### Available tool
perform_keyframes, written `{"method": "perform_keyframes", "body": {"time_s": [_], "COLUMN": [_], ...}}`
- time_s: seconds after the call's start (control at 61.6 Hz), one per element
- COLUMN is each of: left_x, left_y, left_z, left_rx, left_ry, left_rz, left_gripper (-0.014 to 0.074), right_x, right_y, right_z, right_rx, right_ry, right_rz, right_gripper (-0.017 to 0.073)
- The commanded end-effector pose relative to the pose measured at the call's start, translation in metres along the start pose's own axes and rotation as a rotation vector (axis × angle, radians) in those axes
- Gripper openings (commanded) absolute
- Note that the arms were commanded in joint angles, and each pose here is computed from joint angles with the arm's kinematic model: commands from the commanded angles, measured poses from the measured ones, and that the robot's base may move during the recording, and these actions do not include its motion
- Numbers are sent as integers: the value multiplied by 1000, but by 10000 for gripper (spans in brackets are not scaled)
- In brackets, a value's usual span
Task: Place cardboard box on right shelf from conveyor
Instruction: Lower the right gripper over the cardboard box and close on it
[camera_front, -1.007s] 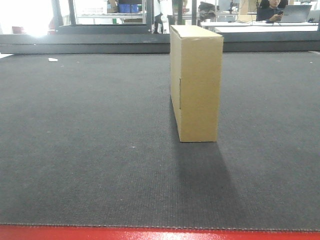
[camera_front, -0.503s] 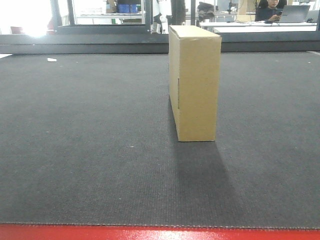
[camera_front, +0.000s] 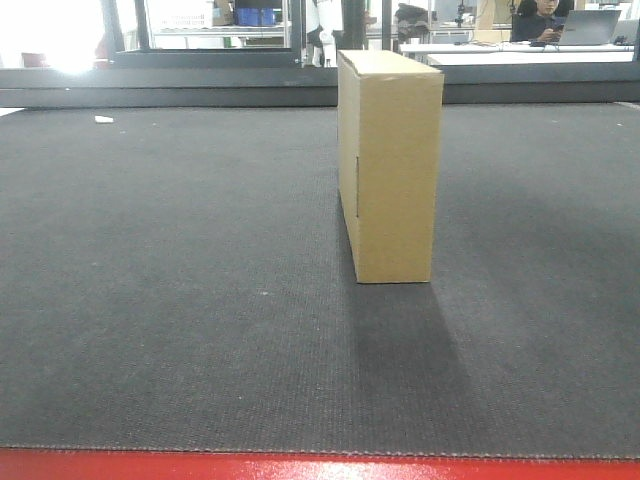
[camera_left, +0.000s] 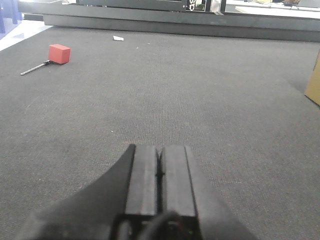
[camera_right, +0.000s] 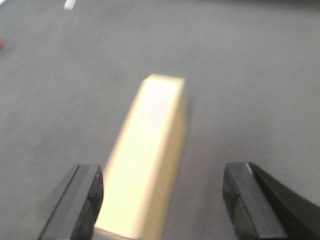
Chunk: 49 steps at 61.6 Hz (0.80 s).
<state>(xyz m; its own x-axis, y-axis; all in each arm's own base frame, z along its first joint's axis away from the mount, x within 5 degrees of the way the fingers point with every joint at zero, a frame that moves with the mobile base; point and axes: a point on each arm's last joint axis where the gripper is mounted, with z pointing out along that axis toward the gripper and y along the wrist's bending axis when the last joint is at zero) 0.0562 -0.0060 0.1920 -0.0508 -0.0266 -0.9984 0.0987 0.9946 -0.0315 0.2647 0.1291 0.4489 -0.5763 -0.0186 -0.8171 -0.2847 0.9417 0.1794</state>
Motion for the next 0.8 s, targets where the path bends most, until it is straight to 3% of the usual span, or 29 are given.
{"method": "perform_keyframes", "body": {"time_s": [0.0,0.13,0.26,0.471,0.78], "left_x": [-6,-6,-6,-6,-6], "left_y": [1,1,1,1,1], "left_z": [-1,-1,-1,-1,-1], "left_rx": [-6,-6,-6,-6,-6], "left_ry": [-89,-89,-89,-89,-89], "left_rz": [-6,-6,-6,-6,-6], "left_gripper": [-116,-116,-116,-116,-116], "right_x": [-22,-30,-31,-24,-25], "right_y": [22,49,58,62,48], "right_z": [6,42,76,113,116], "right_rx": [-38,-38,71,174,238], "right_ry": [-40,55,138,232,235], "right_rz": [18,98,145,121,103], "right_gripper": [591,591,591,591,591]}}
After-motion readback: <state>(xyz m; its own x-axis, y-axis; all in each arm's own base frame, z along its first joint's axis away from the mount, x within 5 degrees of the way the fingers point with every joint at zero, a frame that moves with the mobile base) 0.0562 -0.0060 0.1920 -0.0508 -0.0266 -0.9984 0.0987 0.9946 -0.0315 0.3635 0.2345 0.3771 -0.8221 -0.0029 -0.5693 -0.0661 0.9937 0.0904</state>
